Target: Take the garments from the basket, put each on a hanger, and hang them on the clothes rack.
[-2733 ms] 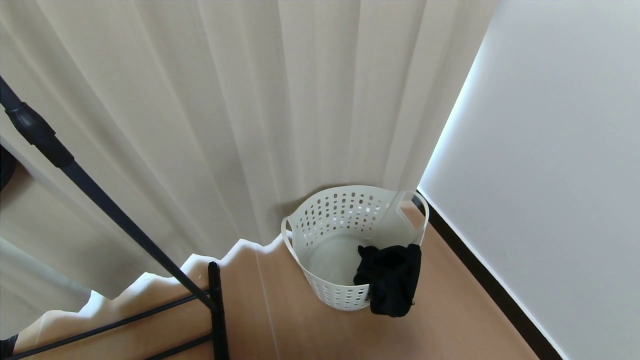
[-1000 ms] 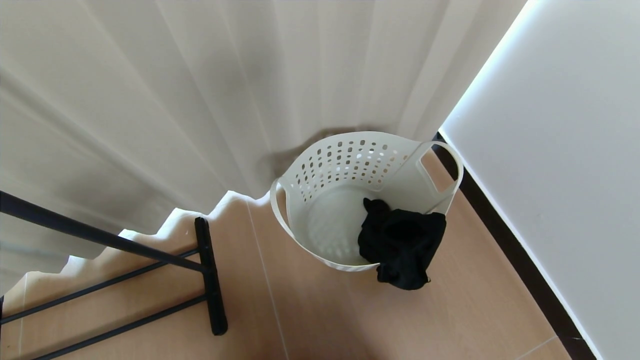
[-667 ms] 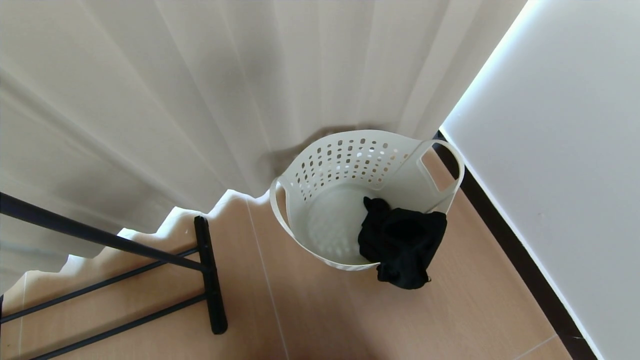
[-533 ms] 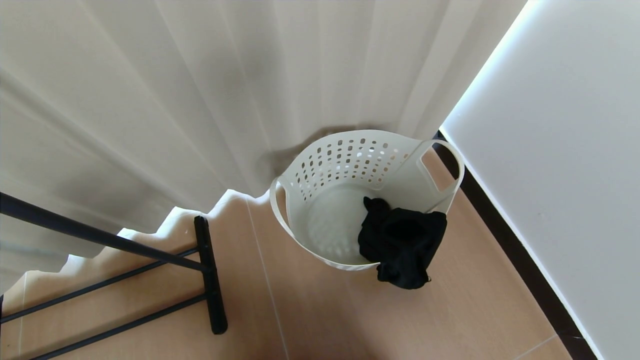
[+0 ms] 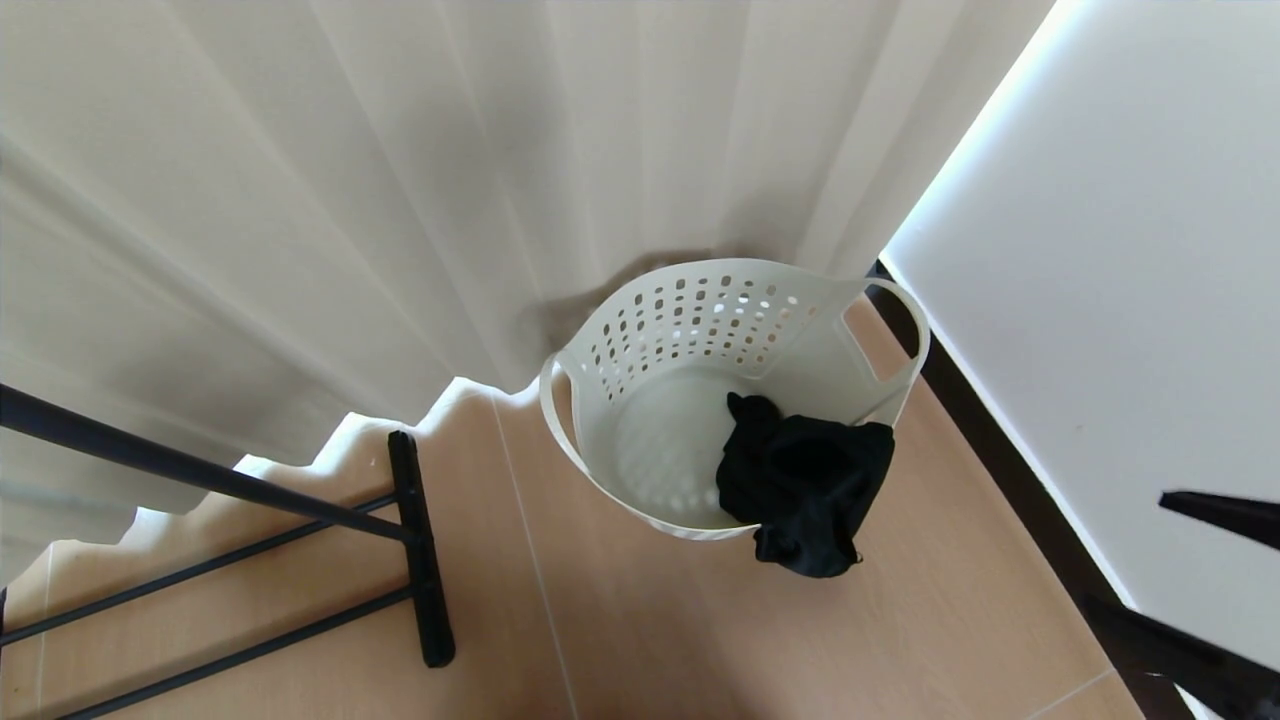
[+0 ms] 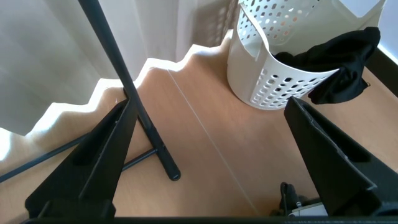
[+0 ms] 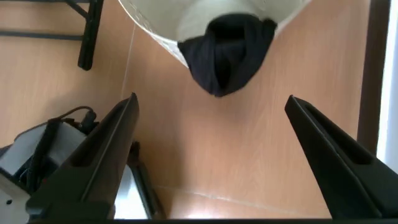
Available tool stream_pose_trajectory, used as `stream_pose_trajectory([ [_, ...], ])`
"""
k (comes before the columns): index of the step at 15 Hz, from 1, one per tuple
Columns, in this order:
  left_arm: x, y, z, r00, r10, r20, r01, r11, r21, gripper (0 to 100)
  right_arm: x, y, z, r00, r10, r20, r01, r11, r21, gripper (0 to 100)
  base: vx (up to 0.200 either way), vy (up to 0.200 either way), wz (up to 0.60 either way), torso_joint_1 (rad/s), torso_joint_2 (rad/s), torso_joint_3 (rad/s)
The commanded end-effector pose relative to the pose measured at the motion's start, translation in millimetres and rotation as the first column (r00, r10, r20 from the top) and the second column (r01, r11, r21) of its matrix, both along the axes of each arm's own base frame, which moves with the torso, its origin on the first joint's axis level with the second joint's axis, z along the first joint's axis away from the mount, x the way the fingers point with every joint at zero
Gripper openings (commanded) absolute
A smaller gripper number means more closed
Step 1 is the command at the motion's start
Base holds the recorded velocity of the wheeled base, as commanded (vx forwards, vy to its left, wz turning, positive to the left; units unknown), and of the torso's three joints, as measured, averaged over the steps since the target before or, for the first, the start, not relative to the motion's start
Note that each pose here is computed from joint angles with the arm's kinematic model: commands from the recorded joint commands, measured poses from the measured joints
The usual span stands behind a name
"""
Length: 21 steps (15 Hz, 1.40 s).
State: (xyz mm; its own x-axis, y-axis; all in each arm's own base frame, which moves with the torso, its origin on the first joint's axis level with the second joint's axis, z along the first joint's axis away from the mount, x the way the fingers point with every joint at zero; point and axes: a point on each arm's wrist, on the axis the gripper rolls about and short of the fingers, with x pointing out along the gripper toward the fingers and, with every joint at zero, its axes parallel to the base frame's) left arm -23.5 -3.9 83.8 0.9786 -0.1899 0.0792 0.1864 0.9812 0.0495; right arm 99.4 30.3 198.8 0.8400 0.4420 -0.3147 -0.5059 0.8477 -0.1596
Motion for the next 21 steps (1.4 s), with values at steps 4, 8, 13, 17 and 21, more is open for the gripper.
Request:
stream_pose_trajectory([
  [4,0.0,0.0,0.0,1.000,-0.001,0.001,0.001,1.000,0.000,100,136.5,52.6,29.7,0.967,0.250,0.045,-0.212,0.893,-0.398,100,0.000,0.000,0.00,0.000,0.00,0.000],
  [8,0.0,0.0,0.0,1.000,0.001,0.001,-0.001,1.000,0.000,100,169.4,63.3,11.6,0.931,0.362,0.039,-0.273,0.765,-0.583,100,0.000,0.000,0.00,0.000,0.00,0.000],
  [13,0.0,0.0,0.0,1.000,0.001,0.001,-0.001,1.000,0.000,100,230.7,73.0,-28.6,0.962,0.269,-0.046,-0.226,0.693,-0.685,100,0.000,0.000,0.00,0.000,0.00,0.000],
  [17,0.0,0.0,0.0,1.000,0.001,0.001,-0.001,1.000,0.000,100,252.8,81.6,-47.3,0.968,0.237,-0.080,-0.223,0.674,-0.704,100,0.000,0.000,0.00,0.000,0.00,0.000],
  [21,0.0,0.0,0.0,1.000,0.001,0.001,-0.001,1.000,0.000,100,262.9,84.8,-56.9,0.972,0.216,-0.094,-0.217,0.665,-0.714,100,0.000,0.000,0.00,0.000,0.00,0.000],
])
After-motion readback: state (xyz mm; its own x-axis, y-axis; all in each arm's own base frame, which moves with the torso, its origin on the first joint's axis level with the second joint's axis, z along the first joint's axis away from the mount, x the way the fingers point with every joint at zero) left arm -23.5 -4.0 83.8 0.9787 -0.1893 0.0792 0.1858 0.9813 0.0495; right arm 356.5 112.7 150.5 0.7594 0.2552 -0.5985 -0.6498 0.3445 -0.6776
